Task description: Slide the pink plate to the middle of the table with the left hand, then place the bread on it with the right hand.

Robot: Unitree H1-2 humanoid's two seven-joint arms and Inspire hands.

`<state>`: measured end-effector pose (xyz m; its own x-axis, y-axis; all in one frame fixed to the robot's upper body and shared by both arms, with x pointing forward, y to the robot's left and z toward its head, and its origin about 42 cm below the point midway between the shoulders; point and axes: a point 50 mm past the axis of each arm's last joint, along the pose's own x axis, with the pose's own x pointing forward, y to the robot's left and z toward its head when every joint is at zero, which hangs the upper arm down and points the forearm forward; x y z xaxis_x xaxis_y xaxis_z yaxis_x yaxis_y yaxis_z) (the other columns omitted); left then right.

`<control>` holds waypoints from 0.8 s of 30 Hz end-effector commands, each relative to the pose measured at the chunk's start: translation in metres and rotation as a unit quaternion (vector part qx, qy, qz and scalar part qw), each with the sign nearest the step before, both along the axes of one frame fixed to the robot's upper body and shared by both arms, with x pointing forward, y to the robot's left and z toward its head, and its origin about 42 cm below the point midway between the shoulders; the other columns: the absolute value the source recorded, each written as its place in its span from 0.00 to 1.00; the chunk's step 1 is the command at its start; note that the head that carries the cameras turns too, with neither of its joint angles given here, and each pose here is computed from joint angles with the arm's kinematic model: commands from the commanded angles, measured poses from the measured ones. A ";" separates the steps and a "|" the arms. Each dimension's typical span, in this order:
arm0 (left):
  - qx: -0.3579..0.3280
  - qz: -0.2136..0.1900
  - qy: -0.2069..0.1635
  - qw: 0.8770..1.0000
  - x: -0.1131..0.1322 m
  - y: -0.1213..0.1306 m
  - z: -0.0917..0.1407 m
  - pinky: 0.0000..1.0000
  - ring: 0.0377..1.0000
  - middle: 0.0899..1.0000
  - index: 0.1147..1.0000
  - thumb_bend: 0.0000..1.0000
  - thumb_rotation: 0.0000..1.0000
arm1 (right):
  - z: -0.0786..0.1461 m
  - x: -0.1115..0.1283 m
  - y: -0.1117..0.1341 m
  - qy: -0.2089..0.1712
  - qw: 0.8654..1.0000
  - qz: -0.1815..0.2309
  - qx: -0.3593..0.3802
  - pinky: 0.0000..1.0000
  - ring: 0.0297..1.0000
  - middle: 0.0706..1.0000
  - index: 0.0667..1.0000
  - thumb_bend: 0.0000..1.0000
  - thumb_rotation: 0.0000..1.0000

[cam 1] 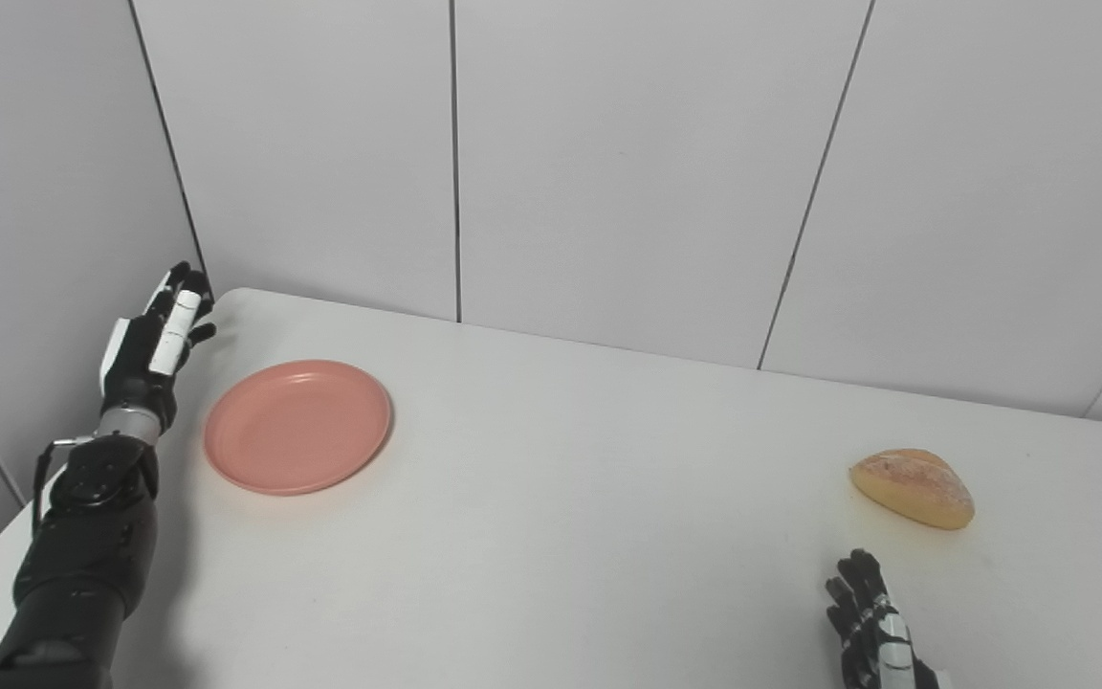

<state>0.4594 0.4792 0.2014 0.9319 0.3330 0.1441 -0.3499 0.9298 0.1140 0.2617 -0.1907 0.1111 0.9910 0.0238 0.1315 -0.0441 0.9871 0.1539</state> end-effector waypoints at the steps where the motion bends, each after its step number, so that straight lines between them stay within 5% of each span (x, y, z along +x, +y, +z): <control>1: 0.028 0.002 -0.039 0.999 0.009 0.006 0.028 0.88 0.91 0.93 0.97 0.97 0.87 | -0.014 -0.009 -0.009 0.027 1.000 -0.007 -0.007 1.00 0.95 0.95 0.94 0.73 1.00; 9: -0.005 -0.007 -0.038 0.999 0.008 0.001 0.010 0.92 0.93 0.93 0.96 0.85 0.85 | -0.013 -0.011 -0.009 0.029 1.000 -0.008 -0.004 1.00 0.95 0.95 0.94 0.73 1.00; 20: -0.026 -0.006 -0.025 0.999 0.010 -0.005 -0.005 0.93 0.91 0.92 0.95 0.92 0.82 | -0.010 -0.014 -0.008 0.029 1.000 -0.009 -0.004 1.00 0.93 0.94 0.94 0.74 1.00; 24: -0.026 -0.015 -0.015 0.999 0.010 -0.012 -0.014 0.85 0.92 0.94 0.96 0.93 0.88 | -0.010 -0.015 -0.007 0.028 1.000 -0.010 -0.004 1.00 0.93 0.94 0.94 0.73 1.00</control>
